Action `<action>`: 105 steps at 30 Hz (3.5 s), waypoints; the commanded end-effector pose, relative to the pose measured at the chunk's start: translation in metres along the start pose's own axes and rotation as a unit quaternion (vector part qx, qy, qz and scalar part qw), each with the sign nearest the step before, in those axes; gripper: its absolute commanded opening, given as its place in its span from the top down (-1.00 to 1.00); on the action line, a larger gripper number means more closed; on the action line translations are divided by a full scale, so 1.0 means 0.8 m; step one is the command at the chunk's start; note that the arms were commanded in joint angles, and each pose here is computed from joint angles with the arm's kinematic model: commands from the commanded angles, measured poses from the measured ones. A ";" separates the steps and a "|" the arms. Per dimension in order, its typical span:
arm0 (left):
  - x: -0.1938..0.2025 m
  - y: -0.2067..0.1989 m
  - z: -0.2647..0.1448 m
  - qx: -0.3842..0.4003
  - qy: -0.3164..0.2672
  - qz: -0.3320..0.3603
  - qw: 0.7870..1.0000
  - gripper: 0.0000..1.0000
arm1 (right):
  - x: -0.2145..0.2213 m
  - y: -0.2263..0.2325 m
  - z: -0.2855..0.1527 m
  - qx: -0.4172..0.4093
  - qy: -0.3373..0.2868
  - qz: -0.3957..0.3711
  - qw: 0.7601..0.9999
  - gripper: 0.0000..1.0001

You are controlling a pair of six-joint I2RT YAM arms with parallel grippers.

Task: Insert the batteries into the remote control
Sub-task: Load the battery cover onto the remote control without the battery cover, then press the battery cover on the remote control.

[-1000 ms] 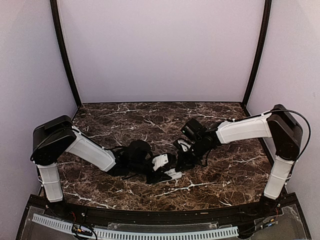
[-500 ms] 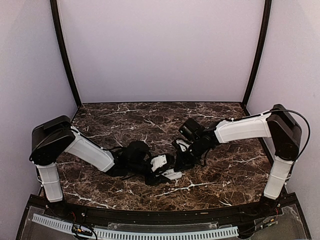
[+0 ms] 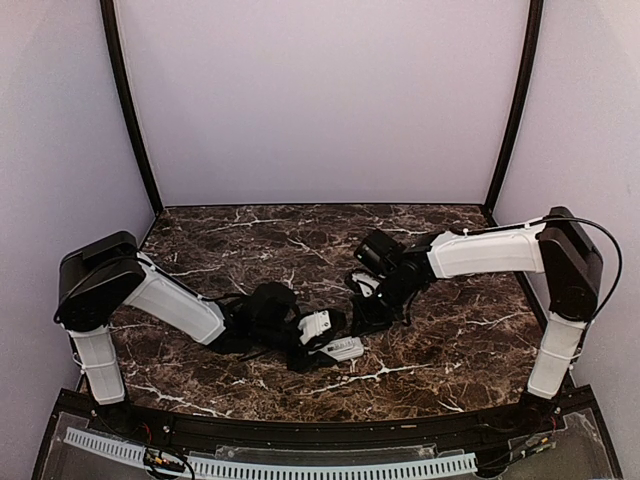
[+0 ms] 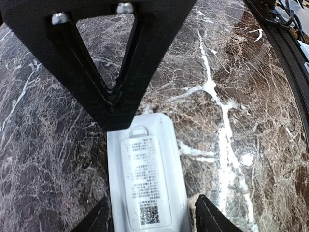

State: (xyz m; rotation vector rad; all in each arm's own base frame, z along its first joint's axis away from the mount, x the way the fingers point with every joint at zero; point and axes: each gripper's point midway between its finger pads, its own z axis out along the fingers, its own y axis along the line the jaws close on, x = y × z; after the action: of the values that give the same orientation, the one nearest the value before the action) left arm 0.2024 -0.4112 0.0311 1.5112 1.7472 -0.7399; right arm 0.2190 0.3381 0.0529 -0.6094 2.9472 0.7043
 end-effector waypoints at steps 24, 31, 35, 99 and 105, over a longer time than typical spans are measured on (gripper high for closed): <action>0.017 -0.004 -0.036 -0.023 0.021 -0.015 0.999 -0.19 | 0.019 0.006 0.039 -0.008 0.020 -0.004 1.000 1.00; 0.020 -0.004 -0.035 -0.024 0.025 -0.017 0.999 -0.19 | -0.001 0.040 0.006 -0.043 -0.005 -0.034 0.998 1.00; 0.024 -0.003 -0.035 -0.026 0.033 -0.018 0.999 -0.19 | -0.018 0.055 -0.034 -0.040 -0.039 -0.045 0.997 1.00; 0.068 -0.019 -0.020 0.011 0.087 -0.036 0.995 0.48 | 0.035 0.022 0.054 -0.052 0.053 0.032 0.997 1.00; 0.068 -0.020 -0.019 0.012 0.088 -0.037 0.995 0.49 | 0.054 -0.011 0.072 0.029 0.063 0.040 0.997 1.00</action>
State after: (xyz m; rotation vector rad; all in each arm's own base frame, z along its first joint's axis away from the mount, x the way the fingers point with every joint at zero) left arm 0.1935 -0.3716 0.0179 1.5132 1.8858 -0.6620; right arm 0.2041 0.3445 0.0386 -0.5058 3.0338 0.7758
